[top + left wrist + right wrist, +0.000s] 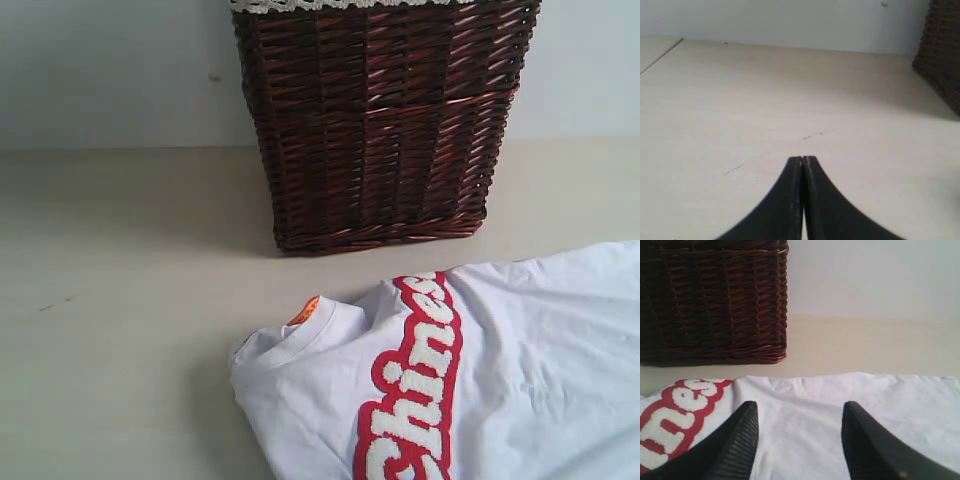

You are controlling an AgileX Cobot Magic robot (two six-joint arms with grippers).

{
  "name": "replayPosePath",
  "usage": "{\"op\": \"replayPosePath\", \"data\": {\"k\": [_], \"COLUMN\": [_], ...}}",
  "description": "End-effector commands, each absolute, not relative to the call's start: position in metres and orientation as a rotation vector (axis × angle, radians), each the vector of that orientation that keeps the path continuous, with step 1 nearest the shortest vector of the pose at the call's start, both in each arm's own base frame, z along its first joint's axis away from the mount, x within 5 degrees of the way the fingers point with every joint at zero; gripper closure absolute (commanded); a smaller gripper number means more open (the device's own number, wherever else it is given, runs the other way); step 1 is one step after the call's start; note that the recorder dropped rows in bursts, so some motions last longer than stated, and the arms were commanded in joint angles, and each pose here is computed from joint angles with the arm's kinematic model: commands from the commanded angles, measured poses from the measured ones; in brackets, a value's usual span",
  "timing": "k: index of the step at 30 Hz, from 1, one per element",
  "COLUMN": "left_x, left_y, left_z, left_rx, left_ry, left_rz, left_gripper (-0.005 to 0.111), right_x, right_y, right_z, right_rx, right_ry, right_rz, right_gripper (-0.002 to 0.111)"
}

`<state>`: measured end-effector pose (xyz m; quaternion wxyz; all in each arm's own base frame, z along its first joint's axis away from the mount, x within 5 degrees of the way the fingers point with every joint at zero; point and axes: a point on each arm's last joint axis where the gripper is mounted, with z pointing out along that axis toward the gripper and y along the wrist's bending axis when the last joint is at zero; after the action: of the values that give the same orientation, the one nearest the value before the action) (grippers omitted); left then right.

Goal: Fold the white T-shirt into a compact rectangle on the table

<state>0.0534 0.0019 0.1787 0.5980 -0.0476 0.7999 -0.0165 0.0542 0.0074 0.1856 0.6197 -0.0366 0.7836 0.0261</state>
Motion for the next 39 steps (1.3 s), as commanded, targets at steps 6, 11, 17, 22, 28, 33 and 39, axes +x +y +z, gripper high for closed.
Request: {"op": "replayPosePath", "data": {"k": [6,11,17,22,28,33,39], "left_x": [0.053,0.053,0.053,0.054,0.082,0.140,0.198], "left_y": [0.002,0.002,0.002,0.001,-0.004,-0.031,-0.060], "left_z": [0.181,0.181,0.181,0.184,0.219,0.249,0.274], "left_rx": [-0.109,-0.109,-0.111,-0.106,0.343,0.694,0.491], "left_ry": [1.834,1.834,1.834,1.837,1.993,2.131,2.408], "left_rz": [-0.047,-0.047,-0.048,-0.061,0.156,0.215,0.036], "left_gripper": [0.107,0.107,0.107,0.107,0.107,0.107,0.107], "right_x": [0.054,0.054,0.054,0.054,0.054,0.054,0.054], "right_y": [0.008,0.008,0.009,0.009,0.009,0.009,0.009], "right_z": [0.185,0.185,0.185,0.185,0.185,0.185,0.185], "right_rx": [-0.062,-0.062,-0.059,-0.059,-0.059,-0.059,-0.059], "right_ry": [1.801,1.801,1.801,1.801,1.801,1.801,1.801], "right_rz": [0.094,0.094,0.099,0.099,0.099,0.099,0.099], "right_gripper": [0.058,0.058,0.058,0.058,0.058,0.058,0.058]}}
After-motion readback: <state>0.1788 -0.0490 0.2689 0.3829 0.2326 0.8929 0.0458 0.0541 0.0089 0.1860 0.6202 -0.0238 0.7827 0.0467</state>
